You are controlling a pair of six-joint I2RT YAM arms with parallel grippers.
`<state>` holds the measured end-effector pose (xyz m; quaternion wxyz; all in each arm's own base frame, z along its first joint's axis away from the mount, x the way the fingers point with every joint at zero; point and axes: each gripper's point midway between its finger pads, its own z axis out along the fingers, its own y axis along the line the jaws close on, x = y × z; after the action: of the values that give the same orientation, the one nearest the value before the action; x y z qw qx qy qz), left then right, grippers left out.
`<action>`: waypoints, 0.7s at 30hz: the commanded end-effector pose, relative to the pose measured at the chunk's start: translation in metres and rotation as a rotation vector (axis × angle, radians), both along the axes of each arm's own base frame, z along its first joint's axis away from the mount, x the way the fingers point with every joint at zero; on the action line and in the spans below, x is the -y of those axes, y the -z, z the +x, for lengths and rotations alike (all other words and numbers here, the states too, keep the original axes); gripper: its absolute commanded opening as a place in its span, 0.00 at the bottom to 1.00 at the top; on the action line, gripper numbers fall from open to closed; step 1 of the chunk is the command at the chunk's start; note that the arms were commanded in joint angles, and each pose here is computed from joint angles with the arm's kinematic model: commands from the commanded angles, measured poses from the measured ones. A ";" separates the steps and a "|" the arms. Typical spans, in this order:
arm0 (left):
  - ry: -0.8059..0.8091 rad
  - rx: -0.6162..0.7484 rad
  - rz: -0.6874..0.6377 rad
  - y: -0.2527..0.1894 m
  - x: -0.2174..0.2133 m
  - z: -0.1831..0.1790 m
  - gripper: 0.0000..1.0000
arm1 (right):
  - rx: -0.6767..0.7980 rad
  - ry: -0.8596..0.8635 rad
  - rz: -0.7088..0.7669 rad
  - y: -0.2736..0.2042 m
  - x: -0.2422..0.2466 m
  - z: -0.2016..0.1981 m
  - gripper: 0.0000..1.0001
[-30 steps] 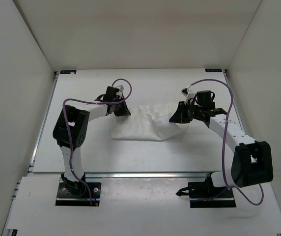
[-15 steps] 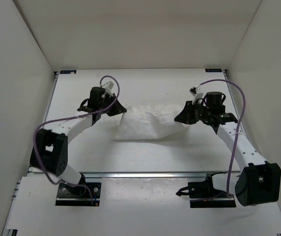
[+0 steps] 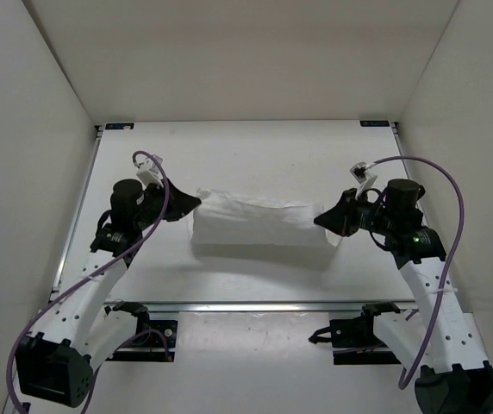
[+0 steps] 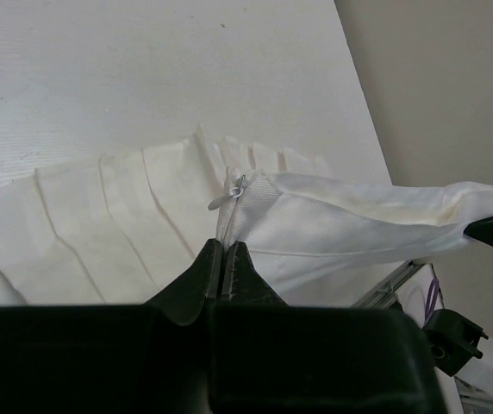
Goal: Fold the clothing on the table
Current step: Fold the skirt
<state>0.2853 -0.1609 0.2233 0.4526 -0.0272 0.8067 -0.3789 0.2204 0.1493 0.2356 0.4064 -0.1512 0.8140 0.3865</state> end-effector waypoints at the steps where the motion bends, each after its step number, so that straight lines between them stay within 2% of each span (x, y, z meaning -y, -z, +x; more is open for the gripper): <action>1: -0.048 -0.027 0.040 0.005 -0.013 0.013 0.00 | -0.076 0.035 0.003 0.014 0.006 0.015 0.00; 4: -0.020 -0.049 0.044 0.015 -0.005 0.033 0.00 | -0.154 0.107 -0.034 0.036 0.015 0.040 0.00; 11: -0.016 -0.162 0.066 0.066 0.004 0.065 0.00 | -0.217 0.184 -0.051 0.063 0.023 0.091 0.00; 21: -0.013 -0.264 0.116 0.116 0.009 0.114 0.00 | -0.353 0.260 -0.121 0.126 0.032 0.134 0.00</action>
<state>0.3739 -0.1784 0.1023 0.3120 -0.0589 0.8861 -0.3375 0.3286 0.1316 0.1134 0.2631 -0.0147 0.9042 0.3360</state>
